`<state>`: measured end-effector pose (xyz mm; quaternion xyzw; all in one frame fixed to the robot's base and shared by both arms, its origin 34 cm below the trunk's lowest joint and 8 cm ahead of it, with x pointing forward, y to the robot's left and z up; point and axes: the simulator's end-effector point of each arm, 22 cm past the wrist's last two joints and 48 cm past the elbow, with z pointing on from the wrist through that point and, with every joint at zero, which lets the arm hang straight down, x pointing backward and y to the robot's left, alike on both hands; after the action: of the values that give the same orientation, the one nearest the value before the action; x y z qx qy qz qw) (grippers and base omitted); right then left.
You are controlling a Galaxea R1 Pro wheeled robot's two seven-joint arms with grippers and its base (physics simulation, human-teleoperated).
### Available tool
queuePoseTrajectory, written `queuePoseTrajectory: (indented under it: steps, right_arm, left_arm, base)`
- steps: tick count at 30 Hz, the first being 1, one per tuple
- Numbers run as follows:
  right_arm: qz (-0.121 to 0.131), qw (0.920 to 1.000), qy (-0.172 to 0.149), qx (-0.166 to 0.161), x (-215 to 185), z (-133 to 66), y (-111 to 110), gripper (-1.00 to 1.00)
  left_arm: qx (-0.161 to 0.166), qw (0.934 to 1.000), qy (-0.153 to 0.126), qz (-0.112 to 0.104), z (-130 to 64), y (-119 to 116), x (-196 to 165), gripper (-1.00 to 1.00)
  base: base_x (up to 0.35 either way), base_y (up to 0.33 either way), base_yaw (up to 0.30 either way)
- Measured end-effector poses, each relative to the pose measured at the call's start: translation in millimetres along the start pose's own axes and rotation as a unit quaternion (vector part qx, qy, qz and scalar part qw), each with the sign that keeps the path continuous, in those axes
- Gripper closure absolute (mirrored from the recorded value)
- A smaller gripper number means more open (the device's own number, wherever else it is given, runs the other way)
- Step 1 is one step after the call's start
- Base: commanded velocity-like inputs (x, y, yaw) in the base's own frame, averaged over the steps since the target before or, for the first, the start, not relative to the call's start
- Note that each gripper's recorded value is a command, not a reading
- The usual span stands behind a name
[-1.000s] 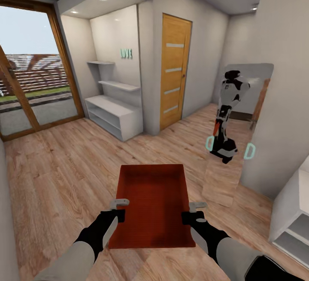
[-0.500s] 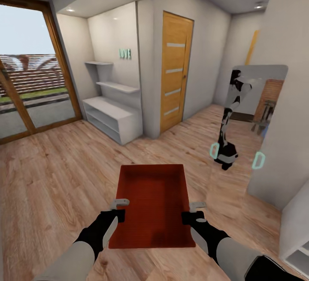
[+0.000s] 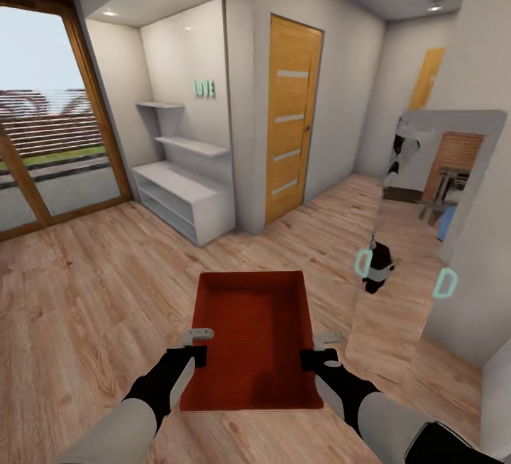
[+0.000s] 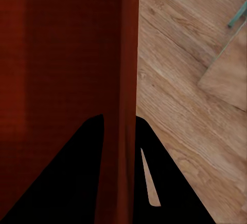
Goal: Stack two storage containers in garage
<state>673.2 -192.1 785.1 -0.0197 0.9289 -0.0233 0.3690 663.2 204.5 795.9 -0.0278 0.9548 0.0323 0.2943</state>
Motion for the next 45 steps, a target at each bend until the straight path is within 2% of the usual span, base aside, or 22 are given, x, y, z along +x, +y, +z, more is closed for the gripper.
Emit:
queuePoseTrajectory:
  steps: [45]
  right_arm:
    - [0.0, 1.0, 0.0, 0.0, -0.2, 0.0, 0.0, 1.0]
  left_arm:
    - [0.0, 1.0, 0.0, 0.0, 0.0, 0.0, -0.2, 1.0]
  base:
    - [0.323, 0.0, 0.0]
